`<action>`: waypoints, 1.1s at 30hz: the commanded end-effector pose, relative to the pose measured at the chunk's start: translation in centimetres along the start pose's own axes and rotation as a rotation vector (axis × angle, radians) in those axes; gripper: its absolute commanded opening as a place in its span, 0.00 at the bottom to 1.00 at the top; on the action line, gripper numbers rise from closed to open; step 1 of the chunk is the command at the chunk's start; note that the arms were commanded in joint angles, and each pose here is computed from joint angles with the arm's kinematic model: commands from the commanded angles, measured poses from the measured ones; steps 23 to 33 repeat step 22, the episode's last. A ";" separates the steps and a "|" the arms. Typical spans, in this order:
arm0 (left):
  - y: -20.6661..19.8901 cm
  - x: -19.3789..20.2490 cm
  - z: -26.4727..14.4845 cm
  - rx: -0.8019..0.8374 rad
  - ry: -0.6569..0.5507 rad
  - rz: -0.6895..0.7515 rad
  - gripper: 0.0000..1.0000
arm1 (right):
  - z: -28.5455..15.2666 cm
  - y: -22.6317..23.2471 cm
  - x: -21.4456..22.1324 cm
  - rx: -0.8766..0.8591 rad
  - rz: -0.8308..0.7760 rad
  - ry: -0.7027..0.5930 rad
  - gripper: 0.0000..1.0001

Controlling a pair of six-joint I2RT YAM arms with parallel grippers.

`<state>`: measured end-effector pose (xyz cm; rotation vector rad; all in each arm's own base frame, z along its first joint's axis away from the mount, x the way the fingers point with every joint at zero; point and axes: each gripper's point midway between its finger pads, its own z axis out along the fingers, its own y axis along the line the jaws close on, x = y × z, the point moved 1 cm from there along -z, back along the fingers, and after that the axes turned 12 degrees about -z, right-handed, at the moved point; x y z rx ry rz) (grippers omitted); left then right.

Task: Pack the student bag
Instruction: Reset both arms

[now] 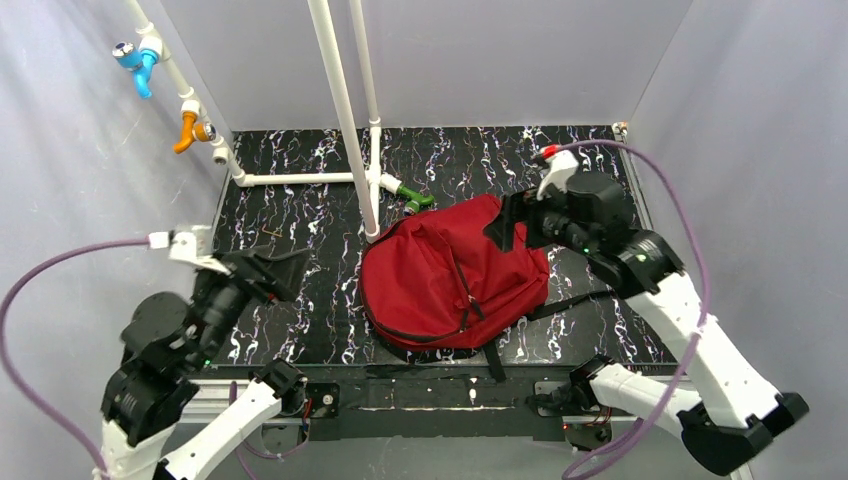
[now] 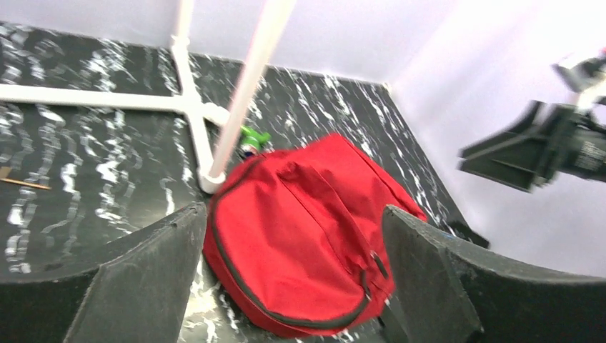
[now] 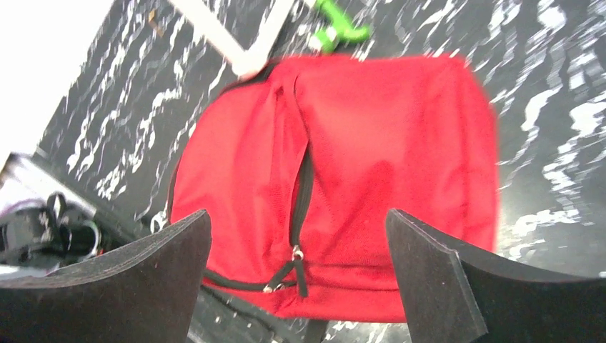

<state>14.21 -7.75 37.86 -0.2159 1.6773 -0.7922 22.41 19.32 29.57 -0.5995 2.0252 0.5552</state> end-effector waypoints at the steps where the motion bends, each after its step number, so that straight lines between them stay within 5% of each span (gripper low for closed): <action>1: 3.2 -4.7 -4.1 -0.160 -0.206 0.084 0.97 | -6.5 -2.4 -5.8 0.201 -0.064 -0.223 0.98; 6: 3.8 -7.8 -7.7 -0.179 -0.344 0.090 0.98 | -13.6 -4.0 -9.8 0.349 -0.065 -0.456 0.98; 11: 4.1 -8.5 -8.9 -0.184 -0.372 0.100 0.98 | -17.5 -5.0 -11.3 0.442 -0.044 -0.559 0.98; 33: 3.6 -7.8 -7.0 -0.188 -0.329 0.092 0.98 | -16.9 -4.7 -10.0 0.414 -0.026 -0.525 0.98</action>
